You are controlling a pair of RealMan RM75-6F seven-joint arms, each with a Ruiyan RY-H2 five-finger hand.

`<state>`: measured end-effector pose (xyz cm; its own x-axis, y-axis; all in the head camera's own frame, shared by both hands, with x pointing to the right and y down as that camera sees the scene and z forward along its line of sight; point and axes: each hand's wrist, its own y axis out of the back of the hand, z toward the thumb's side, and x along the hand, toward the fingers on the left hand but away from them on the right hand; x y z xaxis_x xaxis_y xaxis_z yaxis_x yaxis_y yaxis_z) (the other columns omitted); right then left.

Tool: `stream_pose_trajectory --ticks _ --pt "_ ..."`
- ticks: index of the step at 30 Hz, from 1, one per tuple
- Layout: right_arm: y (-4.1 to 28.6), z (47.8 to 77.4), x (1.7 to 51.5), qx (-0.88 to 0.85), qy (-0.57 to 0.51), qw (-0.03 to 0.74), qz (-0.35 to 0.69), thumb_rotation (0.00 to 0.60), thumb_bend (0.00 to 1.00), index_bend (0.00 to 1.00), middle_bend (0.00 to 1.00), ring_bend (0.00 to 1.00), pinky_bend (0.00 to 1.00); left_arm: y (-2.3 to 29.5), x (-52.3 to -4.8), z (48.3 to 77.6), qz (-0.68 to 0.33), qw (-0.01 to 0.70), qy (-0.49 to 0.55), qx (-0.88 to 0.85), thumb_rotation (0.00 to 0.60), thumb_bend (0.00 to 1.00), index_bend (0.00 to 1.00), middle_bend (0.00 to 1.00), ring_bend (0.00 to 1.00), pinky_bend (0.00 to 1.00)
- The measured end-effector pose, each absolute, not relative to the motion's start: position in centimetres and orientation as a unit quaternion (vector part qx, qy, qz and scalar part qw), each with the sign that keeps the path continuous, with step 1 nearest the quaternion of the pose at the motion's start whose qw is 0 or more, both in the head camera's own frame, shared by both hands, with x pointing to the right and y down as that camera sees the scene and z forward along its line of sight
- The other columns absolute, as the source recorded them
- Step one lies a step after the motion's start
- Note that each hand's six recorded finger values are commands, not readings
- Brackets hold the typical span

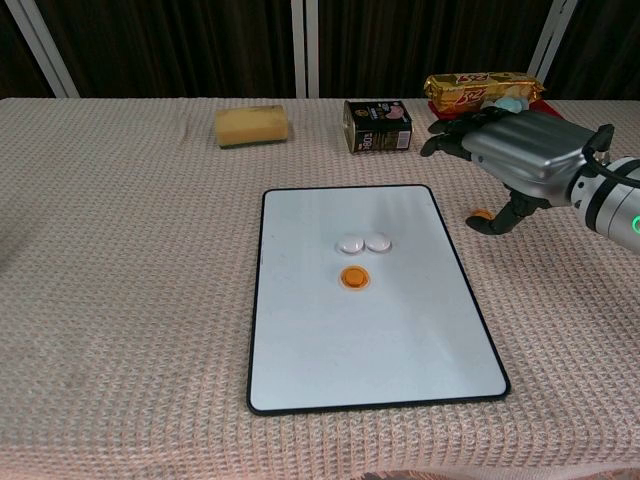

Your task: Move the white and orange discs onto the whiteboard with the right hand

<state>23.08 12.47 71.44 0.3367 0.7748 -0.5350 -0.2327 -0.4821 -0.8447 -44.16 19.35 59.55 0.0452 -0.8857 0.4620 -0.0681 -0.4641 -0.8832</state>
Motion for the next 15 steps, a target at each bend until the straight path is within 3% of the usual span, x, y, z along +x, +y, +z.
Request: stream_pose_trajectory --ticks 6,15 --pt "12.1 72.6 25.6 -0.649 -0.193 0.452 0.580 0.600 0.32 0.36 0.00 0.00 0.00 19.4 -44.0 59.7 -0.580 0.353 0.375 -0.631 0.512 0.04 0.13 0.09 0.00 0.11" --pt "12.1 73.7 25.7 -0.643 -0.184 0.450 0.592 0.600 0.33 0.40 0.00 0.00 0.00 19.3 -44.2 59.8 -0.581 0.351 0.376 -0.631 0.509 0.04 0.13 0.09 0.00 0.11"
